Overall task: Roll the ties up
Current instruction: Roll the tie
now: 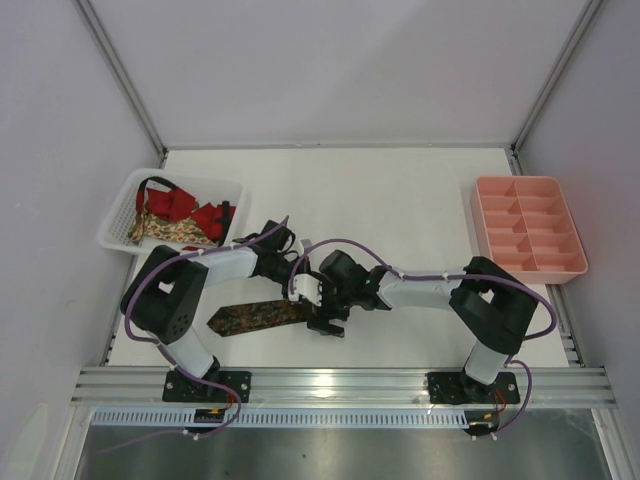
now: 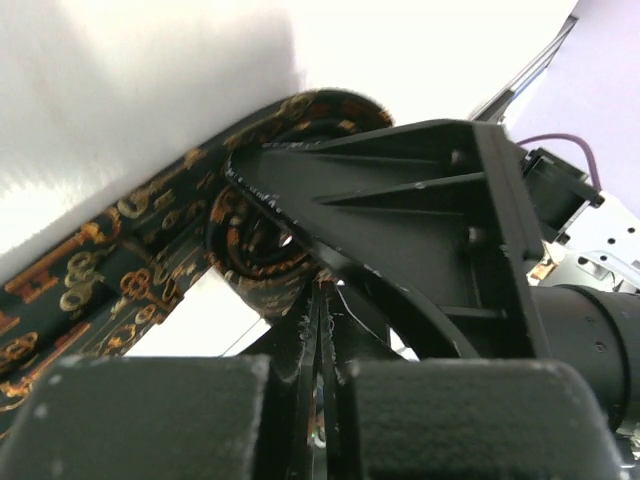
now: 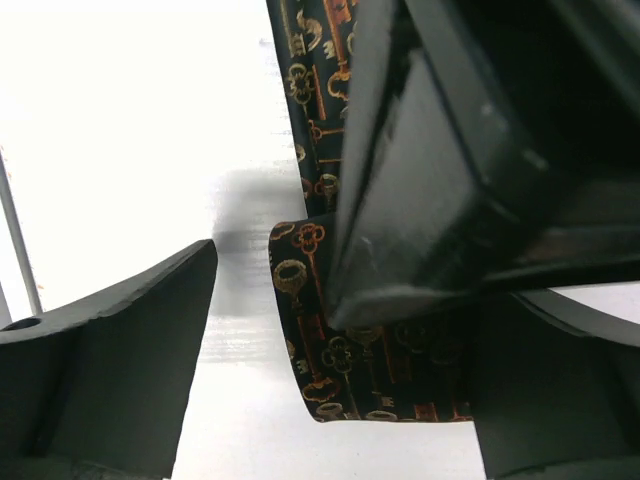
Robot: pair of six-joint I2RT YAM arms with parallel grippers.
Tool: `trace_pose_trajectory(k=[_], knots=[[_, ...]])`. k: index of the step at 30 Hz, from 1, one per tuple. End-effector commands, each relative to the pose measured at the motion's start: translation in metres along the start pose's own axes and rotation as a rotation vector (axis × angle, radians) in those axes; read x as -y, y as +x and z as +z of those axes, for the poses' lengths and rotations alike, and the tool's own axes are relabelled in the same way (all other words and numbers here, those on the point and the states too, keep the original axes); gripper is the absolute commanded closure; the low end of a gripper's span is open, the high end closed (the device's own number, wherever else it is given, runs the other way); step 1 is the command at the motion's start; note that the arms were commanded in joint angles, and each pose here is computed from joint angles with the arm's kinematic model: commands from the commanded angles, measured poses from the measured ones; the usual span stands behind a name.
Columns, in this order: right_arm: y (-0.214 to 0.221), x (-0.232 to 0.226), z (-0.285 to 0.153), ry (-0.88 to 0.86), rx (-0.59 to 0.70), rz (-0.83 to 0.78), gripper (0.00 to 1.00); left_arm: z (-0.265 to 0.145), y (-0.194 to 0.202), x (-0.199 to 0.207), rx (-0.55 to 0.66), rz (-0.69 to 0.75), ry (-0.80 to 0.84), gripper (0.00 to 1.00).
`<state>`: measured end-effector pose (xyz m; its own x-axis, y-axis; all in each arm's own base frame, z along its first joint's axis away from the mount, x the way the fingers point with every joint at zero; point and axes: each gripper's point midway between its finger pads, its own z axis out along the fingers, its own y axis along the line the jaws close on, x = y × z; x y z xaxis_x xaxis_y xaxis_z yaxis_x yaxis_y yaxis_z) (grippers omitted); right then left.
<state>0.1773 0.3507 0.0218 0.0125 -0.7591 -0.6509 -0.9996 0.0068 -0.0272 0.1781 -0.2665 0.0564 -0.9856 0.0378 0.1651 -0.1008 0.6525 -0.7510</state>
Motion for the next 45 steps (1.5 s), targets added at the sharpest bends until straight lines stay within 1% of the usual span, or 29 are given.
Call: trace_pose_trajectory(k=[1,6,10,16,19,21,24,27,28,29,30,31,32,33,34,36,37,38,39,40,42,45], knots=[[0.001,0.022,-0.015,0.092,0.031,0.148,0.00,-0.003,-0.008,0.017,0.015,0.074,0.040,0.98],[-0.013,0.040,-0.040,0.182,0.126,0.228,0.00,-0.005,-0.008,0.020,0.014,0.073,0.041,0.98],[-0.018,0.051,-0.055,0.218,0.164,0.269,0.00,-0.005,-0.009,0.021,0.013,0.074,0.042,0.98],[-0.019,0.069,-0.078,0.292,0.200,0.375,0.00,-0.009,-0.010,0.029,0.019,0.080,0.049,0.98],[-0.015,0.062,-0.089,0.282,0.209,0.404,0.00,-0.011,-0.011,0.033,0.022,0.084,0.054,0.98],[-0.022,0.052,-0.103,0.260,0.243,0.392,0.00,-0.011,-0.012,0.034,0.022,0.084,0.053,0.98],[-0.023,0.041,-0.119,0.262,0.257,0.408,0.00,-0.012,-0.016,0.037,0.023,0.085,0.053,0.98],[-0.022,0.042,-0.142,0.335,0.294,0.434,0.00,-0.014,-0.021,0.044,0.032,0.093,0.058,0.98],[-0.020,0.042,-0.147,0.359,0.303,0.488,0.00,-0.013,-0.024,0.045,0.030,0.092,0.056,0.98],[-0.017,0.051,-0.155,0.419,0.311,0.547,0.00,-0.012,-0.024,0.046,0.025,0.091,0.058,0.98],[-0.020,0.052,-0.164,0.432,0.342,0.589,0.00,-0.011,-0.026,0.045,0.022,0.088,0.057,0.98],[-0.024,0.052,-0.169,0.417,0.381,0.710,0.00,-0.009,-0.028,0.045,0.019,0.085,0.057,0.98],[-0.024,0.050,-0.173,0.391,0.394,0.766,0.00,-0.009,-0.029,0.045,0.018,0.085,0.056,0.98],[-0.028,0.049,-0.179,0.310,0.435,0.811,0.00,-0.008,-0.030,0.044,0.018,0.083,0.052,0.98],[-0.031,0.047,-0.180,0.261,0.459,0.898,0.00,-0.007,-0.030,0.042,0.013,0.079,0.048,0.98],[-0.026,0.057,-0.185,0.226,0.476,1.023,0.00,-0.005,-0.030,0.040,0.009,0.073,0.041,0.98],[-0.014,0.060,-0.173,0.202,0.422,1.110,0.00,-0.005,-0.029,0.037,0.007,0.070,0.035,0.98],[-0.015,0.059,-0.172,0.138,0.411,1.184,0.00,-0.005,-0.029,0.035,0.010,0.070,0.030,0.98],[-0.008,0.062,-0.167,0.103,0.381,1.230,0.00,-0.004,-0.027,0.033,0.007,0.067,0.023,0.98],[-0.003,0.066,-0.157,0.064,0.323,1.285,0.00,-0.003,-0.028,0.029,0.009,0.066,0.011,0.98],[-0.001,0.063,-0.146,-0.010,0.273,1.329,0.00,0.000,-0.027,0.024,0.004,0.060,0.003,0.98],[0.001,0.066,-0.136,-0.092,0.277,1.388,0.01,0.005,-0.031,0.017,0.003,0.050,-0.012,0.99]])
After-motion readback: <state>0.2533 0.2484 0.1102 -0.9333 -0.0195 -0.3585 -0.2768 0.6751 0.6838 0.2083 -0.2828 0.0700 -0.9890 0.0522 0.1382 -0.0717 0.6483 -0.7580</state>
